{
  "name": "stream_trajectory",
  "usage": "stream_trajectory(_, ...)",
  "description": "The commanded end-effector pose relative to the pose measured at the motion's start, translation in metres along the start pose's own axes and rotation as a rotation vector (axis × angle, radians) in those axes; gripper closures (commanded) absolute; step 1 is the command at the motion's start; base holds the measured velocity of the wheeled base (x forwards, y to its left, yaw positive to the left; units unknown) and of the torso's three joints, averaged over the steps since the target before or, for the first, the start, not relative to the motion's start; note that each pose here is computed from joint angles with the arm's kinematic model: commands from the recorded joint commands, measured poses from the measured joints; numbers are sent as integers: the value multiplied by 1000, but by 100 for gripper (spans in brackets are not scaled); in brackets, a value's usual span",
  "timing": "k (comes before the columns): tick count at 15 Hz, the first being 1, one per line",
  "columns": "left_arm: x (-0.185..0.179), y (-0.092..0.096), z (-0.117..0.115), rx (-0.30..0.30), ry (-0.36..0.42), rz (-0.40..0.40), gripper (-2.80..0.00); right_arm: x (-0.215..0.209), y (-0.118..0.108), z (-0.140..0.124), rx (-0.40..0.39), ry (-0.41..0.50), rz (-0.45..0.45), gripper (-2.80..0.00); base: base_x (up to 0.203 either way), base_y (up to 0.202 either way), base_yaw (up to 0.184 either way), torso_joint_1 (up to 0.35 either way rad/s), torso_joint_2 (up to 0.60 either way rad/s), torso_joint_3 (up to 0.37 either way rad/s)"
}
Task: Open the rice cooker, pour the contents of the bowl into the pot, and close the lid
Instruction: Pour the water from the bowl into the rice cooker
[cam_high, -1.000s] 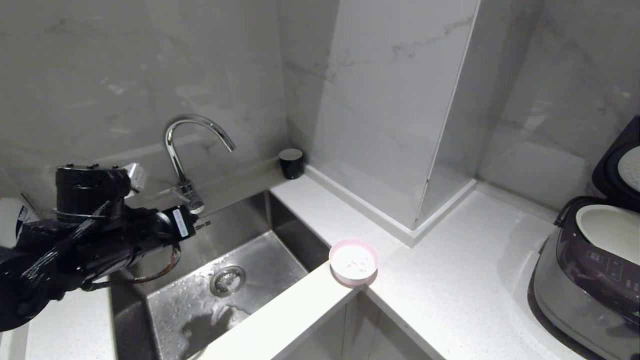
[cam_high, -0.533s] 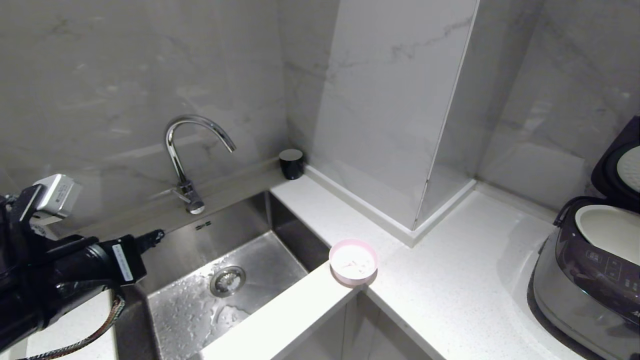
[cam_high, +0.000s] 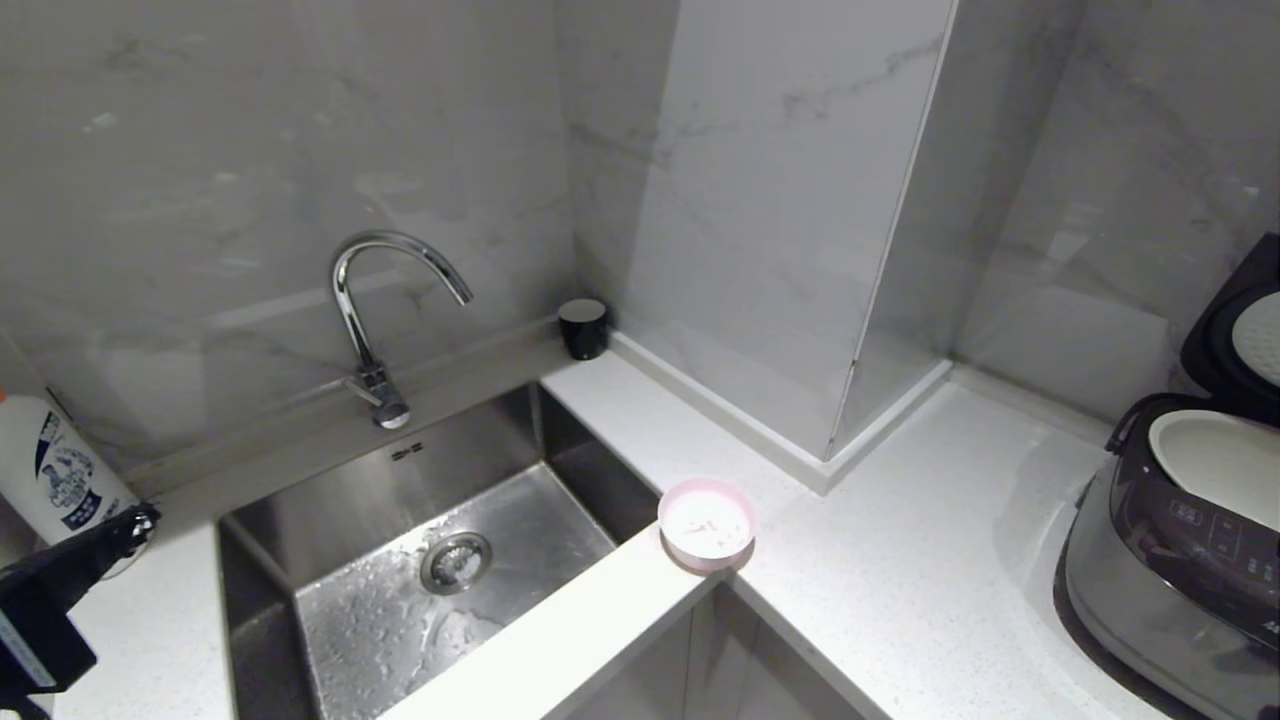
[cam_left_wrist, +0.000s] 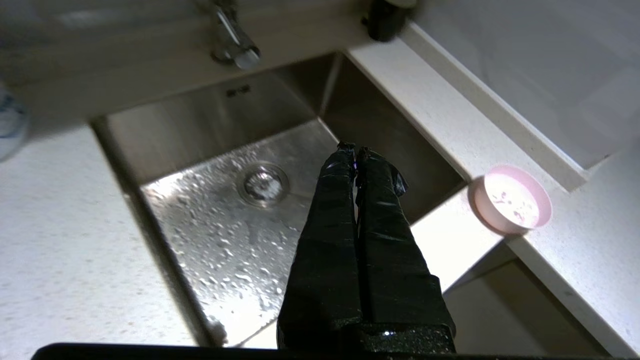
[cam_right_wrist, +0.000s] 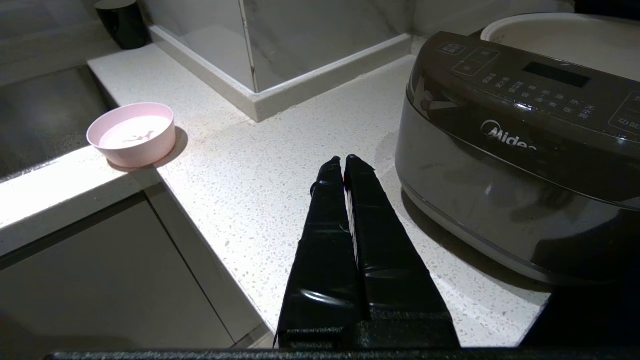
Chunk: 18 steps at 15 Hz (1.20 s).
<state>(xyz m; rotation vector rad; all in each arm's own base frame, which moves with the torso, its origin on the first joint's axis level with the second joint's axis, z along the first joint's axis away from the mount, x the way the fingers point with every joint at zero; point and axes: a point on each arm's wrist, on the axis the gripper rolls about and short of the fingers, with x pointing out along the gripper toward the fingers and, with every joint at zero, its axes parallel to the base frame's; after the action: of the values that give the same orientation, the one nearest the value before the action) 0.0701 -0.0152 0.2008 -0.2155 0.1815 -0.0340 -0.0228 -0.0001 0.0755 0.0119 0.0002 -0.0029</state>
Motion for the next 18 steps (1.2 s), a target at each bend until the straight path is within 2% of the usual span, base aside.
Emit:
stream_trajectory(1,-29,7,1,-4,-114,5,0,0,0,0,0,0,0,0,0,0,0,0,0,0)
stream_trajectory(3,-47,14,-4,35,-182,32,0,0,0,0,0,0,0,0,0,0,0,0,0,0)
stream_trajectory(5,-62,19,-8,61,-209,65,0,0,0,0,0,0,0,0,0,0,0,0,0,0)
stream_trajectory(8,-84,19,-2,71,-279,215,0,0,0,0,0,0,0,0,0,0,0,0,0,0)
stream_trajectory(10,-104,19,-11,120,-364,278,0,0,0,0,0,0,0,0,0,0,0,0,0,0)
stream_trajectory(11,-108,20,-20,165,-382,313,0,0,0,0,0,0,0,0,0,0,0,0,0,0)
stream_trajectory(12,-108,21,-25,186,-407,366,0,0,0,0,0,0,0,0,0,0,0,0,0,0)
stream_trajectory(13,-107,22,-27,186,-438,385,0,0,0,0,0,0,0,0,0,0,0,0,0,0)
stream_trajectory(16,-104,26,-44,219,-429,383,0,0,0,0,-1,0,0,0,0,0,0,0,0,0)
stream_trajectory(18,-105,30,-68,236,-443,295,0,0,0,0,-1,0,0,0,0,0,0,0,0,0)
